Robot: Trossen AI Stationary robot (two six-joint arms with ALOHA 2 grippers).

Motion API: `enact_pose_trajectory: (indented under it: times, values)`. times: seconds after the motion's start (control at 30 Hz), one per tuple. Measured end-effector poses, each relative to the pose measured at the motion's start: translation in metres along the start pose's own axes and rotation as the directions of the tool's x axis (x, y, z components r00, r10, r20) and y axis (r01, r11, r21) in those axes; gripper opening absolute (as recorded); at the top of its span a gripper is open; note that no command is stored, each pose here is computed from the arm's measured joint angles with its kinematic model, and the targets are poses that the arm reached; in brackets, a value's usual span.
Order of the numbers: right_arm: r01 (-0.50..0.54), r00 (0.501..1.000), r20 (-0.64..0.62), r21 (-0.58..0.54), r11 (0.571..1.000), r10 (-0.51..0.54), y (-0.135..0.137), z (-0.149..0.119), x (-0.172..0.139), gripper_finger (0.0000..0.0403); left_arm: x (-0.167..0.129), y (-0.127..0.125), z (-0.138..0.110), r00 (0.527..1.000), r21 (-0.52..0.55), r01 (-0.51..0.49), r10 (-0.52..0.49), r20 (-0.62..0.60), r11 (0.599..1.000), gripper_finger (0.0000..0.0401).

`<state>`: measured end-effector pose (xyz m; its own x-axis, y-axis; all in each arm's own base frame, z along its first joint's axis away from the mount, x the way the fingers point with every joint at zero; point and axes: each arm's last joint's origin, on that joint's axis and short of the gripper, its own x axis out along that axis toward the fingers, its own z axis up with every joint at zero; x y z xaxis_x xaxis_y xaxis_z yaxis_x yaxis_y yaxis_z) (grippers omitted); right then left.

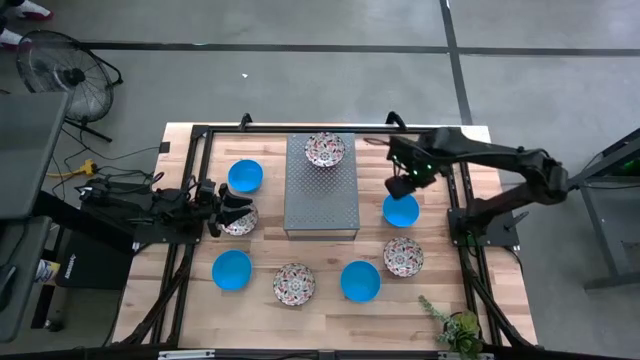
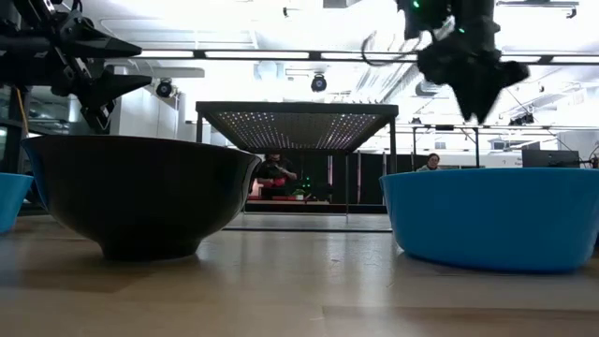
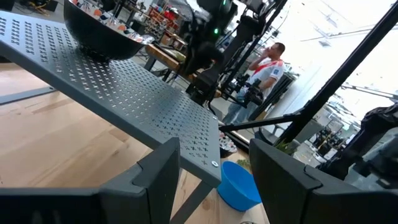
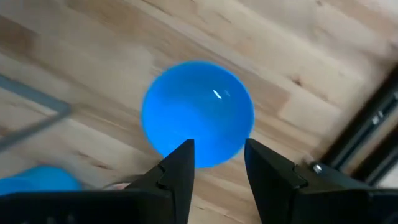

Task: Pick & Place Mini bowls
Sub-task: Put the blue bowl on the shelf

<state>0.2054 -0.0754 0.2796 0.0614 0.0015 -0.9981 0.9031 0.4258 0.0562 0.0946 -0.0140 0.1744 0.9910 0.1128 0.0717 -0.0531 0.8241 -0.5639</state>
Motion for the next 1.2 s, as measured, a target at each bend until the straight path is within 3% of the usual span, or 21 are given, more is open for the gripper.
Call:
enact_pose_trajectory:
  times: [0.2,0.6,1.2]
  values:
    - [0.079,0.997,-0.023,0.033,0.996,-0.079,-0.013,-0.022,0.027,0.0129,0.000,0.000,0.000,1.000,0.000,0.000,0.000,0.000,1.000,0.0190]
    - [0.051,0.999,-0.013,0.057,0.997,-0.050,-0.013,-0.042,0.073,0.0129,0.000,0.000,0.000,1.000,0.001,0.000,0.000,-0.001,1.000,0.0190]
    - [0.056,0.998,-0.043,0.294,0.954,-0.045,-0.015,-0.046,0.085,0.0129,0.000,0.000,0.000,1.000,0.001,-0.001,0.001,-0.001,1.000,0.0190]
